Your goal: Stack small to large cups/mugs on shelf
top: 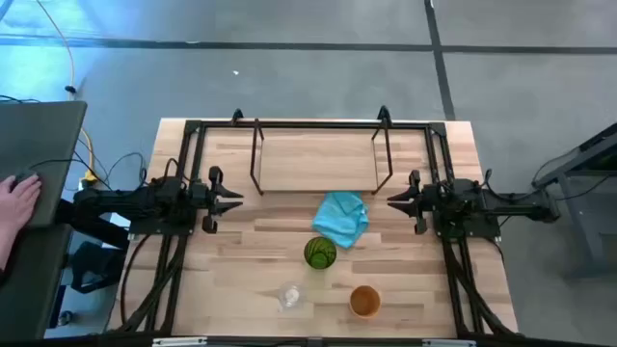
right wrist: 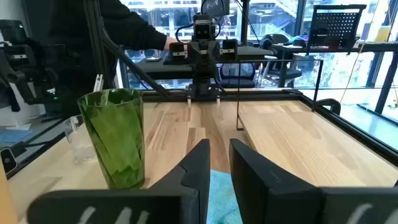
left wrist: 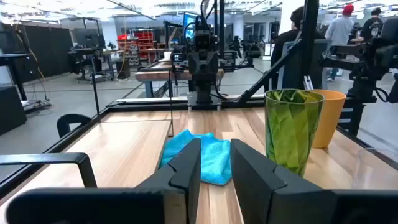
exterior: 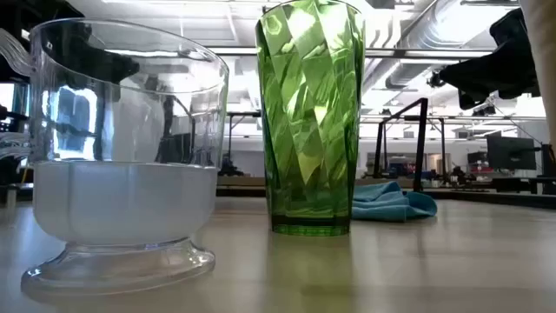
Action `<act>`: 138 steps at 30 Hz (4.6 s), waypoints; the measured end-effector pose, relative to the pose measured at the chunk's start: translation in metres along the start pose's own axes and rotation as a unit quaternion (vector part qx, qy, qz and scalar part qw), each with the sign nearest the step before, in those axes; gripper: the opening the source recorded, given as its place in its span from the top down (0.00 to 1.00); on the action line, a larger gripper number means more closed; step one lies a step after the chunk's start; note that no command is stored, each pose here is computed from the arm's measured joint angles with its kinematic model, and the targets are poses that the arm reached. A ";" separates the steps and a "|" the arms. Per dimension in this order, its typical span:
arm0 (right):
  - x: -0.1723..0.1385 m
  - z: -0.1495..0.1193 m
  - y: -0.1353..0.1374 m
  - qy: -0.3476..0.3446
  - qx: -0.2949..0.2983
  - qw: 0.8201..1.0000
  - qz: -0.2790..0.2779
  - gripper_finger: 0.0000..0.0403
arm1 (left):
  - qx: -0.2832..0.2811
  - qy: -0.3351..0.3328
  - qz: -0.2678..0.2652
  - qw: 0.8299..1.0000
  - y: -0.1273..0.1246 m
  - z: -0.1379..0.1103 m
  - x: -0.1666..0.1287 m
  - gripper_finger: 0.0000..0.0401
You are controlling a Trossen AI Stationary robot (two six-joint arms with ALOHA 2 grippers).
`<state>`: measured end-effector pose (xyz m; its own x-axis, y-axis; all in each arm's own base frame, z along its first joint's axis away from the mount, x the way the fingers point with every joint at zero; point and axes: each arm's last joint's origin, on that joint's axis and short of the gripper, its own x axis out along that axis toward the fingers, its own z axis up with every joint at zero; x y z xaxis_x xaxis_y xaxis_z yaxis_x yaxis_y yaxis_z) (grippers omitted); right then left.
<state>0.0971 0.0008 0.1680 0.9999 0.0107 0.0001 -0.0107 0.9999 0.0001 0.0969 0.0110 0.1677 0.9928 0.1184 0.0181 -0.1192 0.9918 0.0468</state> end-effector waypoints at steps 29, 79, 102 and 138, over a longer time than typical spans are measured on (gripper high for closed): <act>0.000 0.000 0.000 0.000 0.000 1.000 0.000 0.88 | 0.000 0.000 0.000 1.000 0.000 0.000 0.000 0.81; 0.000 0.000 0.000 0.000 0.000 1.000 0.000 0.88 | 0.000 0.000 0.000 1.000 0.000 0.000 0.000 0.81; 0.000 0.002 -0.001 -0.012 0.046 0.999 -0.020 0.88 | 0.118 -0.012 0.043 0.992 0.003 0.004 0.000 0.81; -0.004 0.028 -0.002 -0.151 0.318 0.936 0.016 0.88 | -0.303 -0.122 -0.041 0.944 0.001 0.025 -0.003 0.81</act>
<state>0.0927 -0.0012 0.1963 0.9544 -0.0567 0.2931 -0.1342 0.7956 0.5908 0.0933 0.0102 0.1923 0.9572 0.0990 0.2719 0.0596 0.8520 -0.5202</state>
